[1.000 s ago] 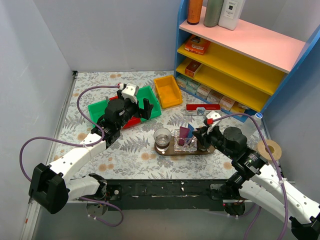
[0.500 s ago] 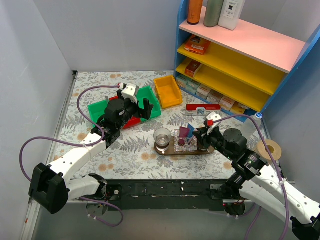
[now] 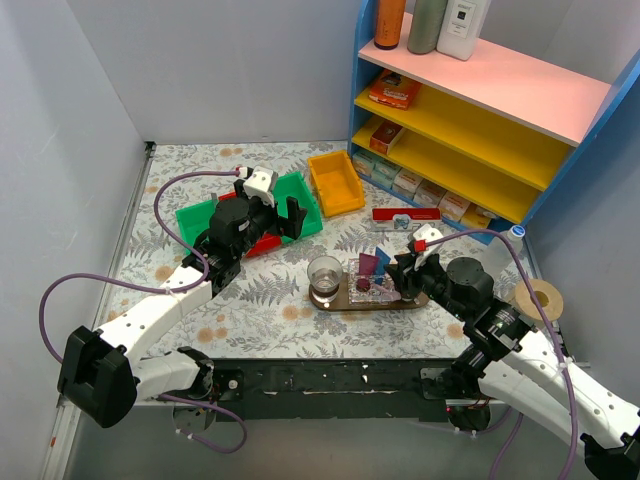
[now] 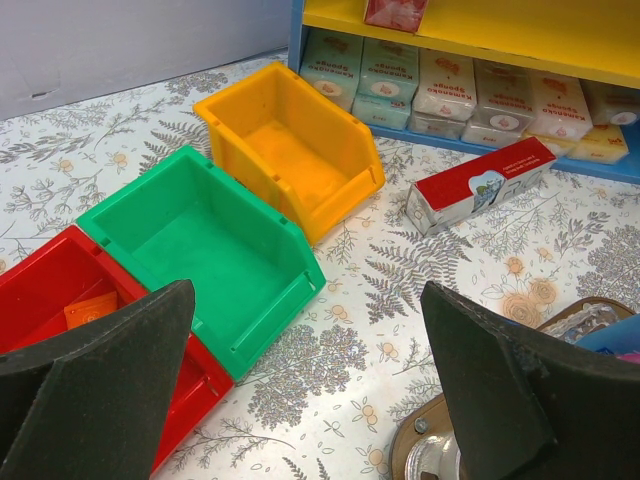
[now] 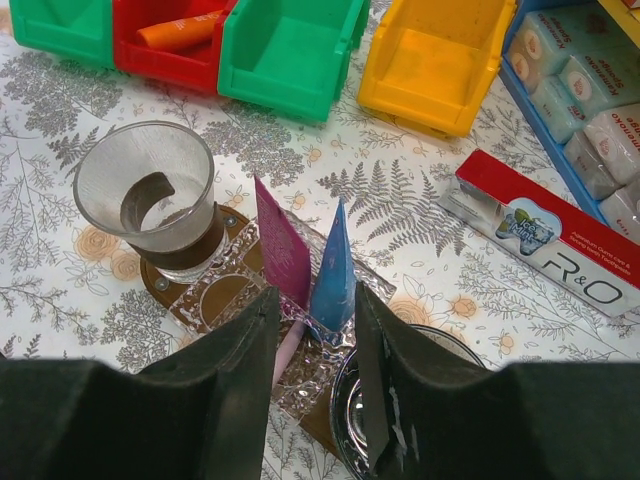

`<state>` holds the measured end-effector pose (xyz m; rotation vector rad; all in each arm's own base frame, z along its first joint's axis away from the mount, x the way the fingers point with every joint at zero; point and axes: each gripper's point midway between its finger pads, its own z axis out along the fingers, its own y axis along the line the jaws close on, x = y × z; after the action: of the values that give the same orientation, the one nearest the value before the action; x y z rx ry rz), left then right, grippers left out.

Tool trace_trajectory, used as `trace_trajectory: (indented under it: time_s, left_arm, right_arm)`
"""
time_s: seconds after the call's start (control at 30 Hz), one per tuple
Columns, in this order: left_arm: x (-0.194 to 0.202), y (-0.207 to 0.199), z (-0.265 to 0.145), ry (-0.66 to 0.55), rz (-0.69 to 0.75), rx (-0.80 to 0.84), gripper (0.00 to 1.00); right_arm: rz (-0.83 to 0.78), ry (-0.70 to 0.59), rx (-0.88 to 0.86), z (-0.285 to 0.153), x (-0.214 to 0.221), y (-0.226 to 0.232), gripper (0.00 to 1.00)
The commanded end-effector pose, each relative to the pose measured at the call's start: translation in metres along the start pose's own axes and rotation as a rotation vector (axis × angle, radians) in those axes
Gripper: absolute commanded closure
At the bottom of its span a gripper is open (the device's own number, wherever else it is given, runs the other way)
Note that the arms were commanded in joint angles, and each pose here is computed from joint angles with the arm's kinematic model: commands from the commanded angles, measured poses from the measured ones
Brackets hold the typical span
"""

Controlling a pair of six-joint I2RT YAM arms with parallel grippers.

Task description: Prepare toiletry sets of a toothbrush and toothpaste on the tray

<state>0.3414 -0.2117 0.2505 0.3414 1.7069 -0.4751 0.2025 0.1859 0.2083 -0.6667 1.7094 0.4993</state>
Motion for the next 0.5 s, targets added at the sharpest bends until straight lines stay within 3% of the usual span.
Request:
trace_trajectory:
  time_s: [0.0, 0.47]
  left_arm:
    - [-0.014, -0.002, 0.0001, -0.028, 0.013, 0.01, 0.02]
    - [-0.0138, -0.0016, 0.0004, -0.027, 0.012, 0.01, 0.02]
  right_arm:
    - [-0.004, -0.046, 0.009, -0.0003, -0.0113, -0.0012, 0.56]
    - [0.002, -0.04, 0.02, 0.0005, -0.0084, -0.0027, 0.52]
